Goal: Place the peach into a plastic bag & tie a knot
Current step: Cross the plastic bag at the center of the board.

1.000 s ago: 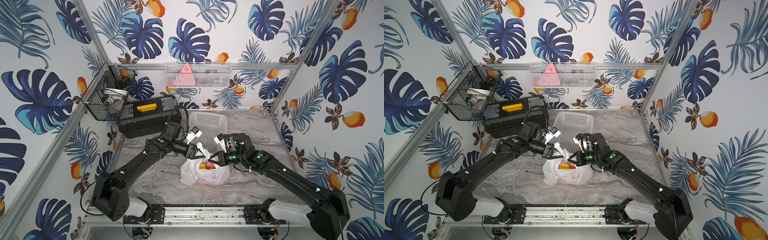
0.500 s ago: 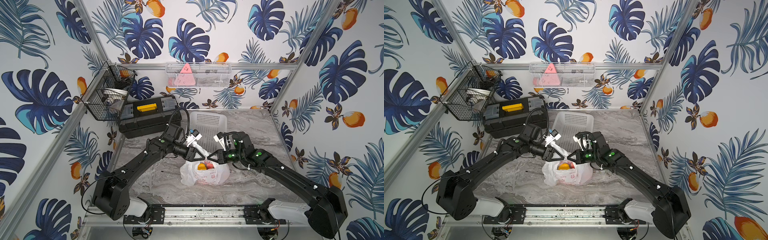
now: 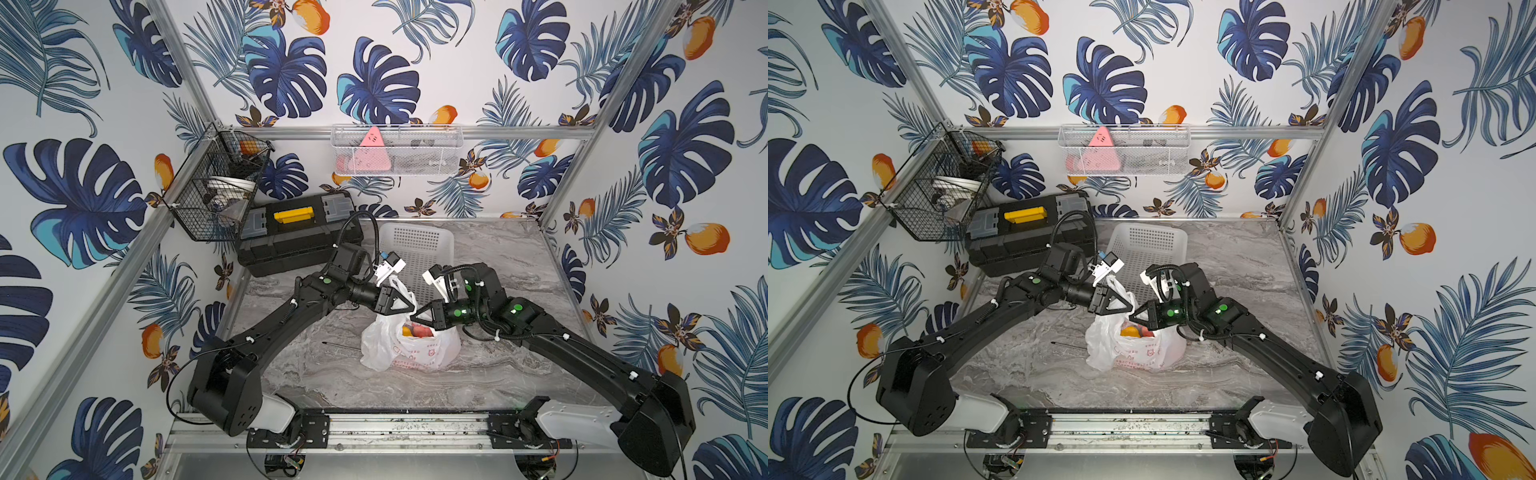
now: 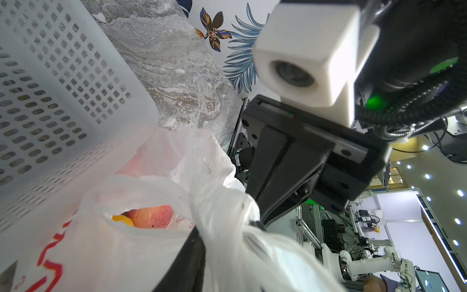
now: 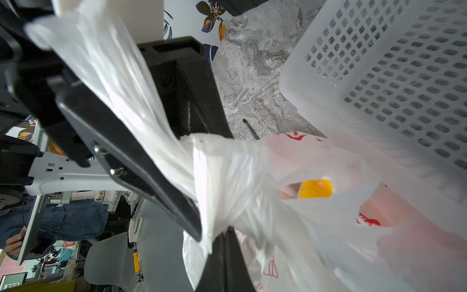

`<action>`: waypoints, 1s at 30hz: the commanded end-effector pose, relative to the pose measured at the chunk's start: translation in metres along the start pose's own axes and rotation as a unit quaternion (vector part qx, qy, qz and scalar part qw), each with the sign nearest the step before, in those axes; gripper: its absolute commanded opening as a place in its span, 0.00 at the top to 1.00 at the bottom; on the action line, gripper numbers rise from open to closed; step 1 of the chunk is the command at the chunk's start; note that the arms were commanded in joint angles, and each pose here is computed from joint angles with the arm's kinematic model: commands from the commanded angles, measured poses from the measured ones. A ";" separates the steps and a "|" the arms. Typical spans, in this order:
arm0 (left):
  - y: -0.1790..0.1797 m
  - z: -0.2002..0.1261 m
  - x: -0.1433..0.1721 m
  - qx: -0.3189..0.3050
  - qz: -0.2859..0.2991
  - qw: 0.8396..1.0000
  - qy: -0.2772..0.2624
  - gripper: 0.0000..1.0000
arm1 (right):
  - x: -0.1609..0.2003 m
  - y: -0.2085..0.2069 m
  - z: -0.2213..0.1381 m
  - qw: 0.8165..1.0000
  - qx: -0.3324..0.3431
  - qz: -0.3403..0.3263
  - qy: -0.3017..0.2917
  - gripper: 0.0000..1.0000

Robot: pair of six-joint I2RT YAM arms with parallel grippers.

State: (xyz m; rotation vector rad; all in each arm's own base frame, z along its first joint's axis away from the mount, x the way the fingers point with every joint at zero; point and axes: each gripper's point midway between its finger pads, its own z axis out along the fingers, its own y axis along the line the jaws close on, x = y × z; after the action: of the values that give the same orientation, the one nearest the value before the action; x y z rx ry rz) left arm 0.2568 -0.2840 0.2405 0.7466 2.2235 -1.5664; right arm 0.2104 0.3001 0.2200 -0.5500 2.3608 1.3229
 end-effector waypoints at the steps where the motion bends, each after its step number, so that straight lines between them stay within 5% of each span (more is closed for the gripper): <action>1: -0.009 -0.001 -0.010 0.020 0.009 1.000 -0.011 0.67 | 0.006 -0.010 0.006 1.000 0.011 0.006 0.005 1.00; 9: -0.007 0.002 -0.006 0.019 0.008 1.000 -0.003 0.74 | -0.001 -0.013 0.011 1.000 0.014 0.001 -0.003 1.00; 18: 0.001 0.015 0.003 -0.007 0.013 1.000 0.022 0.63 | 0.000 -0.012 0.011 1.000 0.012 0.001 -0.002 1.00; 28: -0.005 0.010 -0.003 -0.022 0.054 0.998 0.013 0.97 | 0.004 -0.011 0.001 1.000 0.021 -0.005 0.000 1.00; 30: -0.009 0.009 -0.004 -0.014 0.065 0.998 0.008 1.00 | 0.005 -0.012 -0.006 1.000 0.028 -0.012 0.003 0.92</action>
State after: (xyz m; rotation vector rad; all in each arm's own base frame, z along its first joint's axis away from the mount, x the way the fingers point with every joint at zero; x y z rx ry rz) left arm 0.2557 -0.2956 0.2410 0.8296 2.2179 -1.4880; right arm 0.2119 0.2947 0.2086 -0.5389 2.3851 1.2793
